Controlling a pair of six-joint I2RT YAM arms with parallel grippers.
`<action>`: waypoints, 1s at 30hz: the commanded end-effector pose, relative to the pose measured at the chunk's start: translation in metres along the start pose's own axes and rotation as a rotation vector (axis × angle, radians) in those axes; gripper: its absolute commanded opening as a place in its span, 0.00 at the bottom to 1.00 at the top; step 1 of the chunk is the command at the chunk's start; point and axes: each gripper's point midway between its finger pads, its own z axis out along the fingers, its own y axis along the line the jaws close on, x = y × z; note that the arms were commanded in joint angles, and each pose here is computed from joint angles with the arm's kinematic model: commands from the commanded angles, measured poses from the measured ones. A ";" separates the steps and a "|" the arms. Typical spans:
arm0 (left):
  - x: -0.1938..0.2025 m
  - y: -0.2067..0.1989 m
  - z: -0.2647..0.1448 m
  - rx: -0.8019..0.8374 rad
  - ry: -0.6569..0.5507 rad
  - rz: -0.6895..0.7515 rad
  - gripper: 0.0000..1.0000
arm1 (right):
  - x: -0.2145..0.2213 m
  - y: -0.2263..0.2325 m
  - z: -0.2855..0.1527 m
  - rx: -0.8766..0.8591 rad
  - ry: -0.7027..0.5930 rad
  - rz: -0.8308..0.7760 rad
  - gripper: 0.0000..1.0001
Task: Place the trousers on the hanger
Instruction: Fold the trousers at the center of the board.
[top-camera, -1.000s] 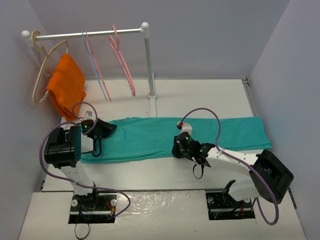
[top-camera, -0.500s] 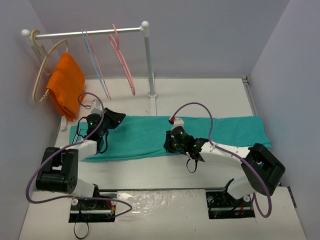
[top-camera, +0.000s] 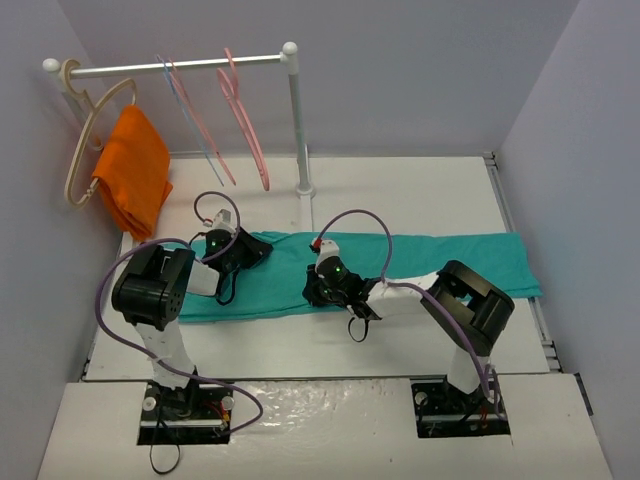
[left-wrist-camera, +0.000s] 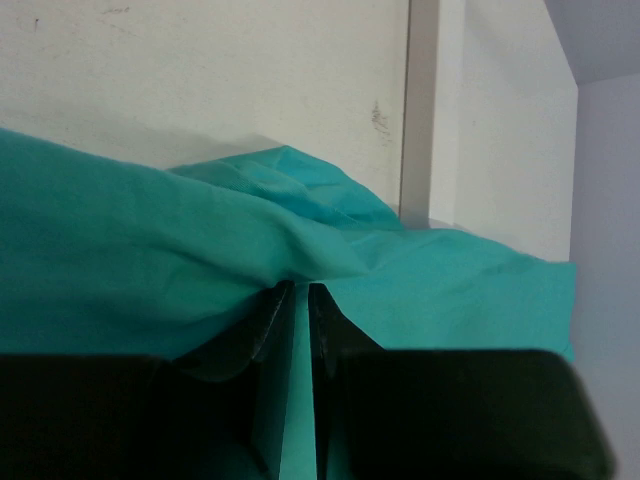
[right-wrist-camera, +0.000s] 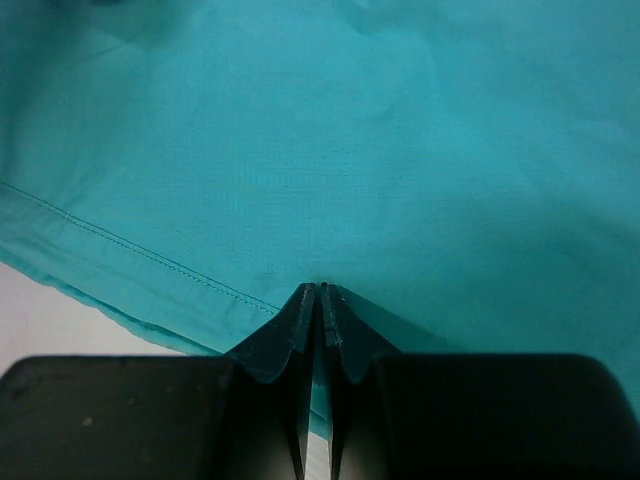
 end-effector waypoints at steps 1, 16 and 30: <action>-0.040 -0.036 0.020 0.118 -0.111 0.066 0.09 | 0.035 -0.017 -0.003 0.080 0.081 -0.007 0.04; -0.069 -0.053 0.009 0.125 -0.166 0.085 0.14 | 0.027 -0.045 -0.063 0.271 0.121 -0.015 0.03; -0.054 0.001 -0.107 -0.227 -0.167 0.113 0.18 | -0.062 -0.043 -0.122 0.314 -0.115 0.003 0.12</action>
